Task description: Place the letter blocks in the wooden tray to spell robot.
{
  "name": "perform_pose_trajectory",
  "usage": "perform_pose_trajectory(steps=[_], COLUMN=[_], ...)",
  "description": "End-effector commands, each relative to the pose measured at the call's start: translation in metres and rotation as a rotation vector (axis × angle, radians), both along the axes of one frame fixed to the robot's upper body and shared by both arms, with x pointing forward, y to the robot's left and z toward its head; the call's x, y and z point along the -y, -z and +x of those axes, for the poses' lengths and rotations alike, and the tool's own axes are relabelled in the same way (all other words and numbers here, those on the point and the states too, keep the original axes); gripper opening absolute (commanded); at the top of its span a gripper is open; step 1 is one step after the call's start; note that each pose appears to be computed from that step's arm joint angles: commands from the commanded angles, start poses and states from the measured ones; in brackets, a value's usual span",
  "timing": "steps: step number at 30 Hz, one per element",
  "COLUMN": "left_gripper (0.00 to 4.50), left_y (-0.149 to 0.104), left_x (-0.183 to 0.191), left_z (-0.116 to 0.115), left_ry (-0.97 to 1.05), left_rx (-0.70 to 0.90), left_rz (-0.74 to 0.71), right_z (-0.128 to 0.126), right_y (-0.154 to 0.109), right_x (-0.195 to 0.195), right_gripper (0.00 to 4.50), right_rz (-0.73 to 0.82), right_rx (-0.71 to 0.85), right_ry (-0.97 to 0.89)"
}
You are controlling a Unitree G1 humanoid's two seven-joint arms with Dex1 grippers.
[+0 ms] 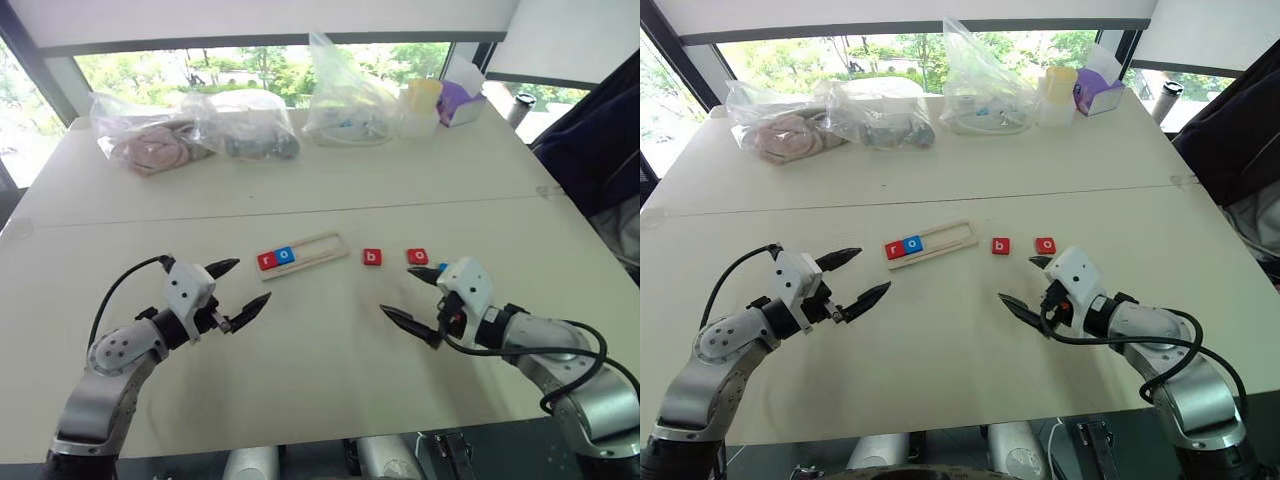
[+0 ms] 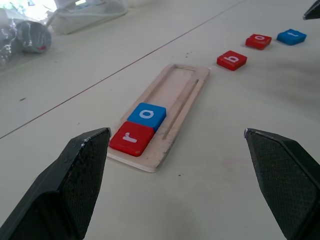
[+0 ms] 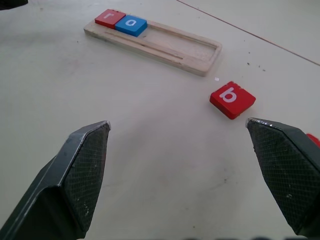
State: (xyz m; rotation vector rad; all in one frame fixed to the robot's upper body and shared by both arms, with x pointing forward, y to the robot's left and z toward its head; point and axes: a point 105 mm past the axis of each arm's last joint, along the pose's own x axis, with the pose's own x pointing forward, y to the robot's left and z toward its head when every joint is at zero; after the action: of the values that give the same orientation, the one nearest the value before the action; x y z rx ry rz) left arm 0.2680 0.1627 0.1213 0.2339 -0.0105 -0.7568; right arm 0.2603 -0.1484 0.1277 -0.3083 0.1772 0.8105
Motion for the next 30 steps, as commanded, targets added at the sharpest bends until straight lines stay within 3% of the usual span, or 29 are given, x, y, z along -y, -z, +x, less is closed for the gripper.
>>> perform_pose_trajectory(steps=[1, 11, 18, 30], left_gripper=[4.5, 4.5, 4.5, 4.5], left_y=[-0.009, -0.006, -0.01, 0.001], left_x=[0.006, 0.001, -0.01, -0.009], left_z=[-0.002, 0.011, 0.039, 0.074], left_ry=[0.051, 0.115, 0.207, 0.349], left_rx=[0.038, 0.01, -0.03, -0.101], left_rz=[0.031, 0.063, 0.129, 0.228], right_z=[0.001, 0.004, 0.01, 0.017], right_y=[-0.01, -0.025, -0.033, -0.032], right_x=[0.001, -0.013, -0.049, -0.065], right_gripper=[4.48, 4.48, 4.48, 4.48], right_rz=[-0.011, -0.002, 0.001, -0.024], right_rx=[0.03, 0.045, 0.047, 0.068], right_ry=[-0.037, -0.111, -0.261, -0.317])
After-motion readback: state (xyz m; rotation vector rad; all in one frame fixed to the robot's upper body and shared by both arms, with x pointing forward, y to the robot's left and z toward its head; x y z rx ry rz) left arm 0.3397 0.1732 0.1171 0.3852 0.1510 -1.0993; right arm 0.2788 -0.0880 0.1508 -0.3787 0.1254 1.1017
